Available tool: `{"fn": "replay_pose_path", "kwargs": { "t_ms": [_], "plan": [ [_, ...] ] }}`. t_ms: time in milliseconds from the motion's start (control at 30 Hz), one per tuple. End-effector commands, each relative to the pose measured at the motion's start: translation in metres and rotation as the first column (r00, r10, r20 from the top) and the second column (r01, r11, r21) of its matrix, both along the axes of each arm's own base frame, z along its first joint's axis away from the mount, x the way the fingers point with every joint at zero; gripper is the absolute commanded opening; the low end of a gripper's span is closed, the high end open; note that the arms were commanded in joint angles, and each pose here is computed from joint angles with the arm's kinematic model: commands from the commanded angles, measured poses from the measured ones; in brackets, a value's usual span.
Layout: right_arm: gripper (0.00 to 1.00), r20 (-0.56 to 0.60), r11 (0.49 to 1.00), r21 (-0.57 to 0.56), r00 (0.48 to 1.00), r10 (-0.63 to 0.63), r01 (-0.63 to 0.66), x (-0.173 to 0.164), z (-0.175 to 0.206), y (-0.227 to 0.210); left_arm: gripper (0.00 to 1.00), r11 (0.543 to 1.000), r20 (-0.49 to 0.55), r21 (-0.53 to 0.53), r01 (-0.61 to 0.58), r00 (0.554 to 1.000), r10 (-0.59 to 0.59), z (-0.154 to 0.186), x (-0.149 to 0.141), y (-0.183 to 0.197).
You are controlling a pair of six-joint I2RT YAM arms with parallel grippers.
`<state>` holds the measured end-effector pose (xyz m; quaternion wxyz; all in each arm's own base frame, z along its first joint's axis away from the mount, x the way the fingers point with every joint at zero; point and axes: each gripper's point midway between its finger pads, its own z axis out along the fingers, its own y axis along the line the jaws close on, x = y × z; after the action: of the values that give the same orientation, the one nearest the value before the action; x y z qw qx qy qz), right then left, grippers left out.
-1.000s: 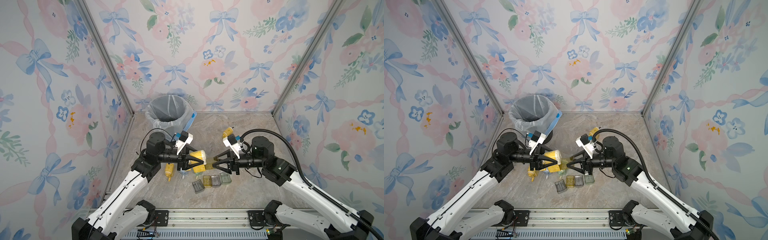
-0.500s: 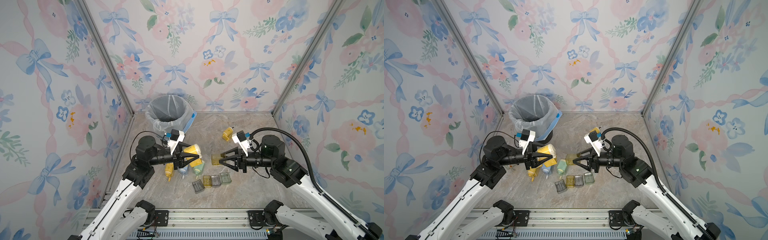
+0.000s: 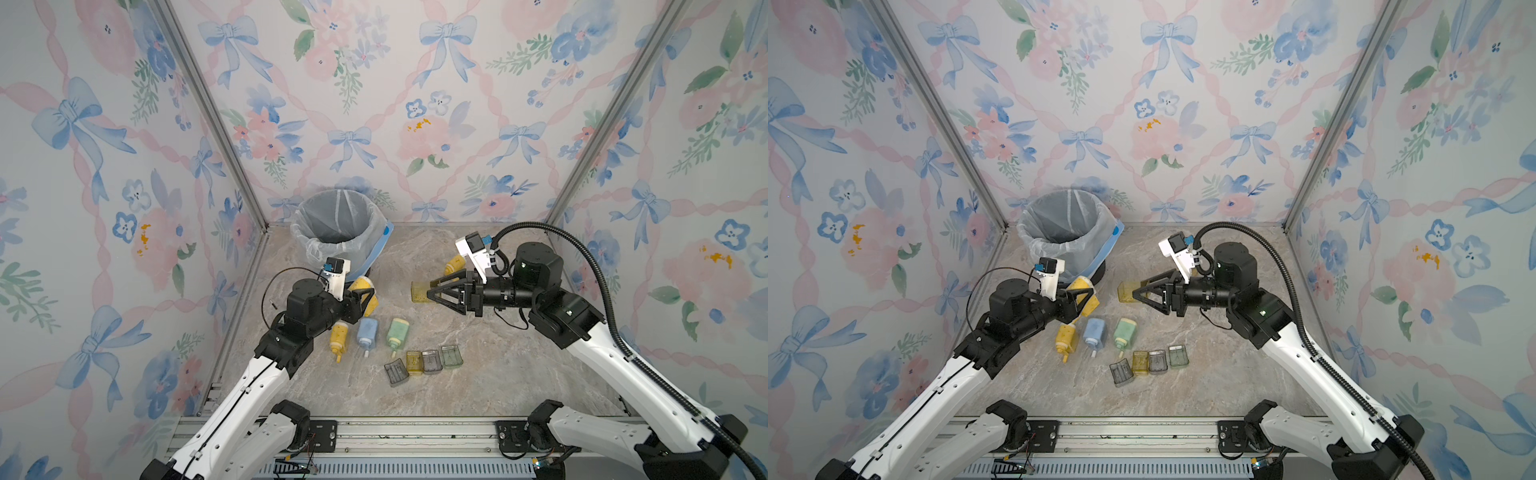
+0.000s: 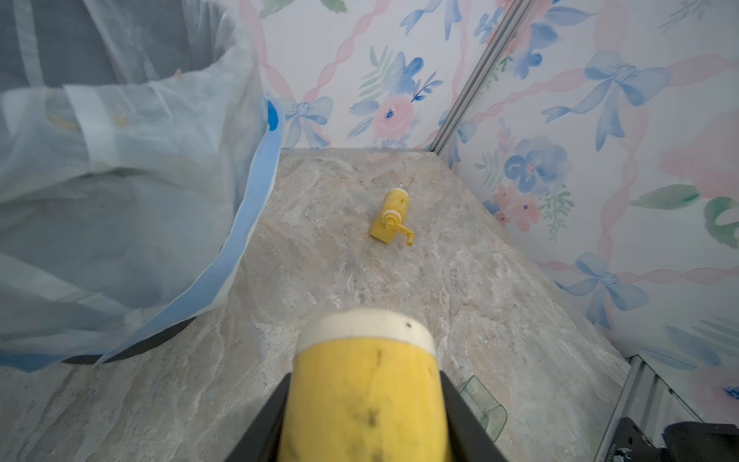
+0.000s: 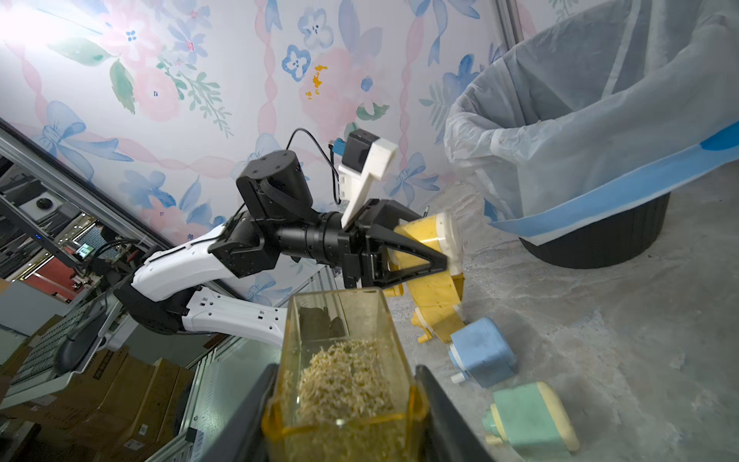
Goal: Take out the pencil sharpener tray and clean the shavings
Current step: Open the container of the pencil sharpener, then pour the shavings into the trash bin.
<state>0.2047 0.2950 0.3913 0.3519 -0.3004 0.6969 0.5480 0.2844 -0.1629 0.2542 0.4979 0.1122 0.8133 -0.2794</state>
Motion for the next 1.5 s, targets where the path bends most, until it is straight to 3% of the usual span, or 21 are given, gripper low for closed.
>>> {"fn": "replay_pose_path", "kwargs": {
  "t_ms": [0,167,400,967,1067,1267,1467],
  "plan": [
    [0.40,0.001,0.998,0.053,1.000,0.026,-0.026,0.004,0.027,0.016,0.00,0.995,0.017,0.009,-0.101,0.995,0.101,0.006,0.005,0.018],
    [0.39,-0.026,0.999,0.043,1.000,0.012,-0.011,0.026,0.032,0.048,0.00,0.981,0.055,0.005,-0.191,0.980,0.191,0.014,0.000,0.036],
    [0.39,-0.080,0.998,0.062,0.997,-0.010,0.015,0.062,0.038,0.085,0.00,0.992,0.054,-0.024,-0.122,0.991,0.123,0.019,-0.007,0.025],
    [0.37,-0.290,0.987,0.105,0.953,-0.083,0.118,0.148,0.025,0.155,0.00,0.994,0.062,-0.059,-0.097,0.993,0.101,0.026,-0.012,0.027],
    [0.38,-0.330,0.981,0.153,0.942,-0.060,0.116,0.159,0.029,0.164,0.00,0.993,0.060,-0.061,-0.103,0.992,0.107,0.025,-0.012,0.029],
    [0.38,-0.445,0.962,0.225,0.894,-0.043,0.158,0.189,0.024,0.179,0.00,0.992,0.057,-0.061,-0.108,0.992,0.111,0.024,-0.011,0.030],
    [0.37,-0.587,0.930,0.285,0.810,-0.023,0.233,0.220,0.017,0.188,0.00,0.991,0.039,-0.055,-0.126,0.991,0.128,0.017,-0.008,0.032]
  ]
}}
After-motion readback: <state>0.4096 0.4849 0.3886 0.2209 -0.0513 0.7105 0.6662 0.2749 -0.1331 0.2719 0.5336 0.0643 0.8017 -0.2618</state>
